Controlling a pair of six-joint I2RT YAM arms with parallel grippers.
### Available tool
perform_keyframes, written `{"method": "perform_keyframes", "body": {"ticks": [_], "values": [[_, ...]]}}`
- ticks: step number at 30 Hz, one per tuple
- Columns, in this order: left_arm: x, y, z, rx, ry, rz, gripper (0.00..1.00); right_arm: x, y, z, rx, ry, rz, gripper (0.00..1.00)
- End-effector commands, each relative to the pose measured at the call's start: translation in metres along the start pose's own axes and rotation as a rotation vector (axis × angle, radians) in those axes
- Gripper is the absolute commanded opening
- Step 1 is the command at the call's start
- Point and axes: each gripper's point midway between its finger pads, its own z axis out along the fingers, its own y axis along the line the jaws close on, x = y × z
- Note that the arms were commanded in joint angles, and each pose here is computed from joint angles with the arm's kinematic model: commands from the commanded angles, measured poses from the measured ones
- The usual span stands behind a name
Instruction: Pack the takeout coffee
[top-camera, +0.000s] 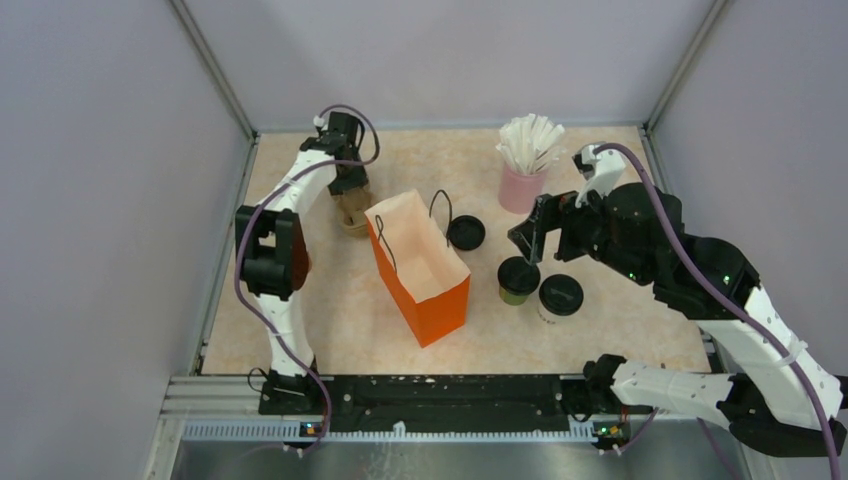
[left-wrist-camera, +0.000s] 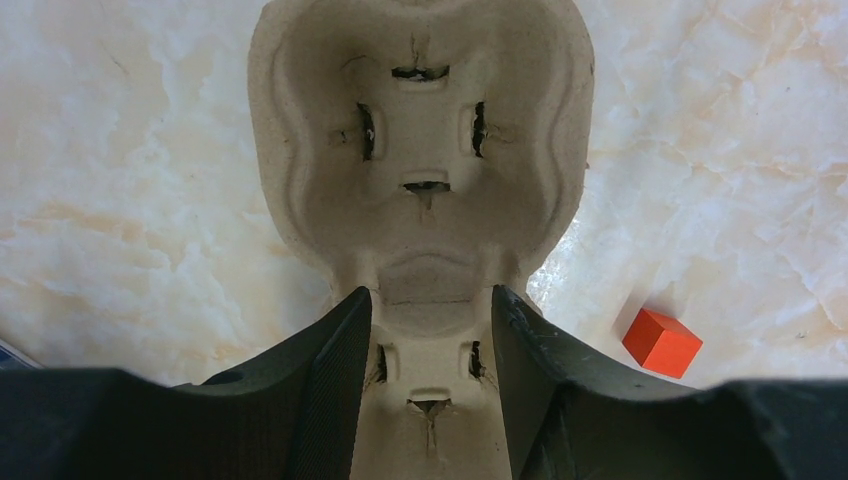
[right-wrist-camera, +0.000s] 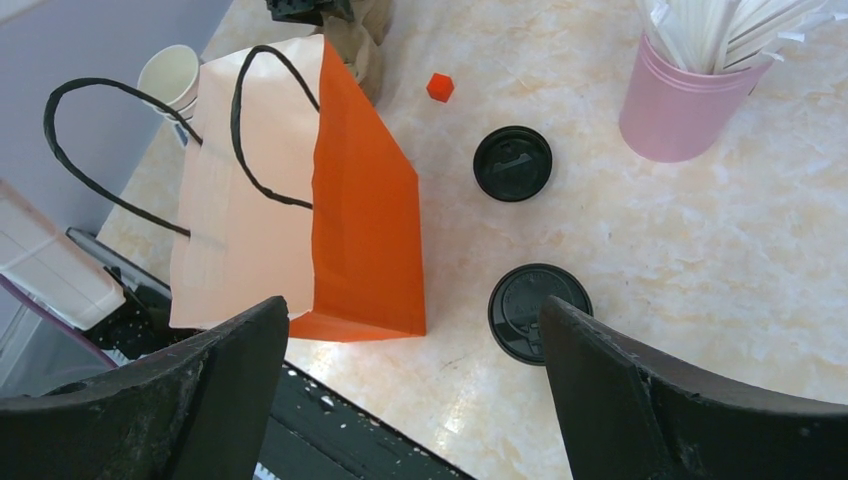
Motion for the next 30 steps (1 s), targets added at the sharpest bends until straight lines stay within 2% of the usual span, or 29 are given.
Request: {"method": "perform_keyframes", "body": {"ticks": [1, 16, 20, 30], "values": [[0.003, -0.001, 0.008, 0.012, 0.009, 0.003, 0.54, -0.007, 0.001, -0.006, 0.001, -0.027, 0.024, 0.92], [0.004, -0.002, 0.017, 0.012, 0.013, 0.025, 0.52, -0.004, -0.007, -0.014, 0.025, -0.025, 0.044, 0.92], [0.0, -0.004, 0.018, 0.012, 0.016, 0.041, 0.49, -0.003, -0.008, -0.014, 0.03, -0.026, 0.047, 0.92], [-0.033, -0.017, -0.019, 0.083, -0.055, 0.045, 0.38, -0.001, -0.009, -0.014, 0.036, -0.019, 0.039, 0.92]]}}
